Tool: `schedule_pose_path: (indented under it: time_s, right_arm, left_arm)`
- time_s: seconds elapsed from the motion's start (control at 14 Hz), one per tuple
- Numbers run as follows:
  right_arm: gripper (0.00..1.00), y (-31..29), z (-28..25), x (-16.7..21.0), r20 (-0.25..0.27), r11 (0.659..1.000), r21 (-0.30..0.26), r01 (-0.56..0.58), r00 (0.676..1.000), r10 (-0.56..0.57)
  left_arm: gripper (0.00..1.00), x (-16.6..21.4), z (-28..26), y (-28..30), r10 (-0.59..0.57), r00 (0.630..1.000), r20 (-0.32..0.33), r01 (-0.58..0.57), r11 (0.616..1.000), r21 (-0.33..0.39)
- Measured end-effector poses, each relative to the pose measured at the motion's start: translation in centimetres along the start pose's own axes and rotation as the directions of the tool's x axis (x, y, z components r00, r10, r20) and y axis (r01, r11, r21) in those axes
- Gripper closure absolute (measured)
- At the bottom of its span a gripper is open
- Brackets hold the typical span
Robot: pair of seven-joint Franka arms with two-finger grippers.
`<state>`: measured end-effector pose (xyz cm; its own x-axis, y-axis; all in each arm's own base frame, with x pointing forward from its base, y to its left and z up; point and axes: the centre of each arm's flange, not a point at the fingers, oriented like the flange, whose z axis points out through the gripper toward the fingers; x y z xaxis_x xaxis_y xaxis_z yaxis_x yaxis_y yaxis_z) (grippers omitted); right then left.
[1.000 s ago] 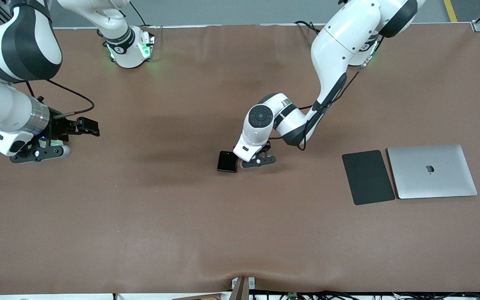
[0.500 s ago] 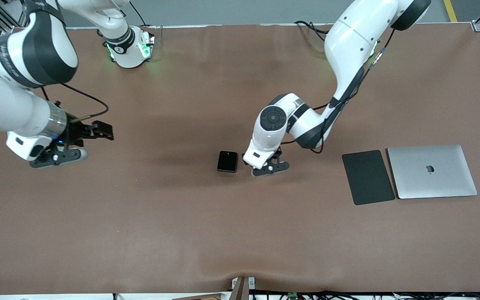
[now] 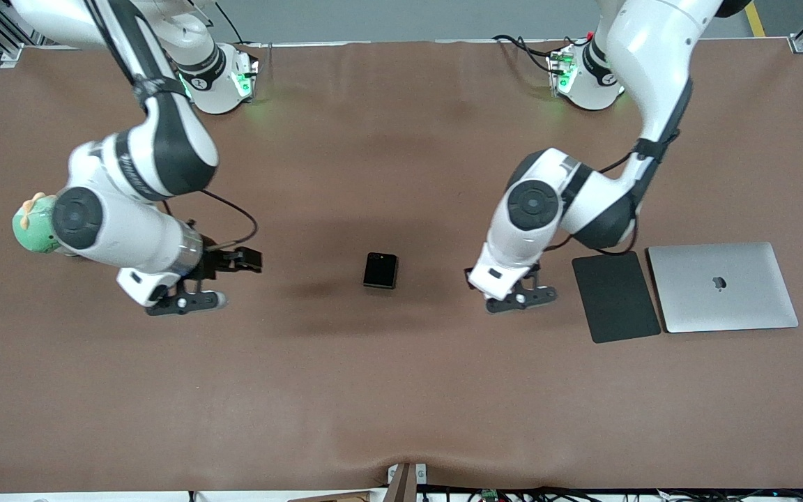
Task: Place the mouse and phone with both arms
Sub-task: 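Carry the mouse to the pad while the right gripper reaches the phone, then lower the mouse onto the pad while the right gripper grasps the phone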
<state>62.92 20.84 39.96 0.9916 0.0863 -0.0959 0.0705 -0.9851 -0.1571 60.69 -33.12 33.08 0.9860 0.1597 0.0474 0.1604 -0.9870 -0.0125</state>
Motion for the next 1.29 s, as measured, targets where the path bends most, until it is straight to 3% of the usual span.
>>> schedule_pose_path:
  time_s: [0.21,0.57,0.86,1.29]
  right_arm:
    - [0.00,-1.8,1.5,0.0,0.015,1.000,-0.003,-0.014,1.000,0.014]
    - [0.00,-5.1,6.4,0.8,0.003,0.997,0.053,-0.063,0.998,0.063]
    - [0.00,-10.8,10.4,-0.1,-0.024,0.992,0.056,-0.115,0.993,0.117]
    - [0.00,-17.0,17.8,-1.5,-0.061,0.988,0.053,-0.148,0.987,0.151]
  left_arm:
    - [0.40,2.3,-0.4,-4.1,0.017,1.000,-0.001,-0.017,1.000,0.006]
    - [0.40,4.5,0.9,-9.9,0.044,0.998,0.047,-0.044,0.999,-0.009]
    - [0.40,7.4,1.9,-18.7,0.086,0.993,0.076,-0.084,0.996,-0.030]
    - [0.40,8.3,4.8,-27.0,0.022,0.993,0.116,-0.019,0.999,-0.026]
